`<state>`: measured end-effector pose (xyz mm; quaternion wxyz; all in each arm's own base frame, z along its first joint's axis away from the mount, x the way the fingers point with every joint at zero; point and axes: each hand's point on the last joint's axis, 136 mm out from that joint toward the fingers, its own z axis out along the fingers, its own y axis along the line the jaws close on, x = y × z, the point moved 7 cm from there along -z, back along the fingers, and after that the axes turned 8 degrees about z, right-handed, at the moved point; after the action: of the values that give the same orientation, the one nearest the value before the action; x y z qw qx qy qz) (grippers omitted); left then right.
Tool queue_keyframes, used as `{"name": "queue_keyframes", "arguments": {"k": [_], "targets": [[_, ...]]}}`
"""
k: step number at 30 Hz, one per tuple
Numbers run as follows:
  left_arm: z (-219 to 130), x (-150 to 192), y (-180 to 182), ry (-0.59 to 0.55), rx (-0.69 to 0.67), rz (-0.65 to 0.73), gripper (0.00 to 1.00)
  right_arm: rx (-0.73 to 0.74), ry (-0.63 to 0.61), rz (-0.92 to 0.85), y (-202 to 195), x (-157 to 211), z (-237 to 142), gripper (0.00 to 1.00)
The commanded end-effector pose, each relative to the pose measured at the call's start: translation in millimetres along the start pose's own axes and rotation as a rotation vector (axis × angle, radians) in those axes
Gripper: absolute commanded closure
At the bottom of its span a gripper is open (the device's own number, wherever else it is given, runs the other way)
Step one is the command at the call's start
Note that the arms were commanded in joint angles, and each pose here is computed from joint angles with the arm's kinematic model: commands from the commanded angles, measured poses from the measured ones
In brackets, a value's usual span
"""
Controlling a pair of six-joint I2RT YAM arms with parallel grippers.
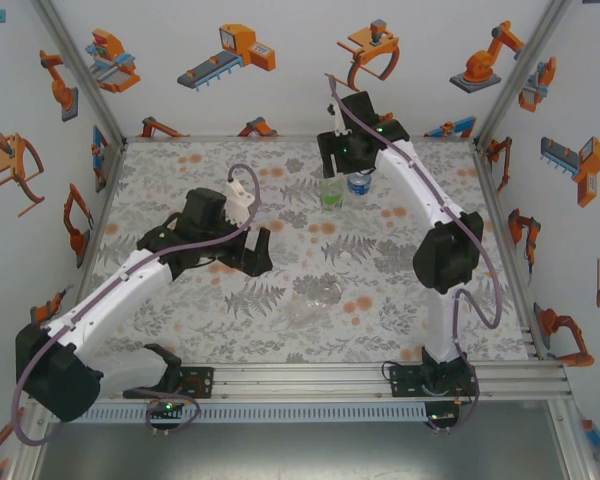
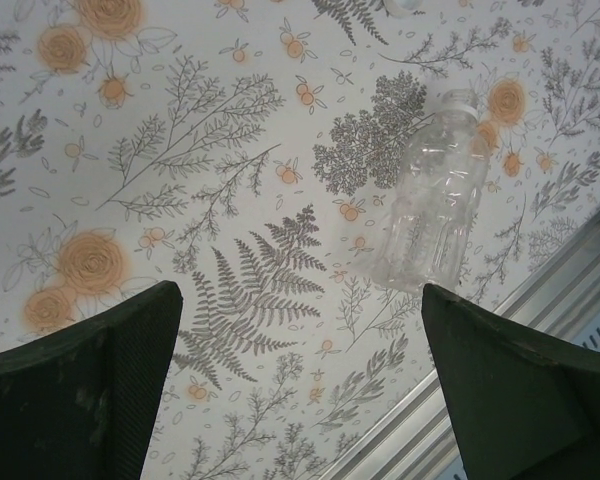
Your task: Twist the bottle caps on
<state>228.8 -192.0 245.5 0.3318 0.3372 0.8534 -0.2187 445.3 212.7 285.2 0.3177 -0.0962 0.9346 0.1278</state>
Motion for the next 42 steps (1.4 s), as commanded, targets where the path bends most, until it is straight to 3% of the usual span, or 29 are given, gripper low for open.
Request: {"name": "queue_keyframes", "arguments": {"k": [1,10,18,21,26,42], "targets": [[13,-1,-4,0.011,-0.04,-0.062,0.05,-0.034,-0.048,0.058,0,-1,-34,0.3],[64,13,-47,0.186,-0.076,-0.007,0.07,0.022,-0.046,0.129,-19,61,-68,0.24],[103,29,-104,0.347,-0.003,0.095,0.1,0.108,-0.026,0.124,-40,113,-88,0.23],[116,38,-119,0.399,0.028,0.115,0.12,0.097,-0.003,0.119,-42,131,-92,0.15],[136,51,-124,0.463,0.03,0.122,0.11,0.05,-0.027,0.126,-43,152,-101,0.01],[164,69,-125,0.547,0.041,0.148,0.25,0.071,-0.037,0.147,-51,177,-107,0.04]]}}
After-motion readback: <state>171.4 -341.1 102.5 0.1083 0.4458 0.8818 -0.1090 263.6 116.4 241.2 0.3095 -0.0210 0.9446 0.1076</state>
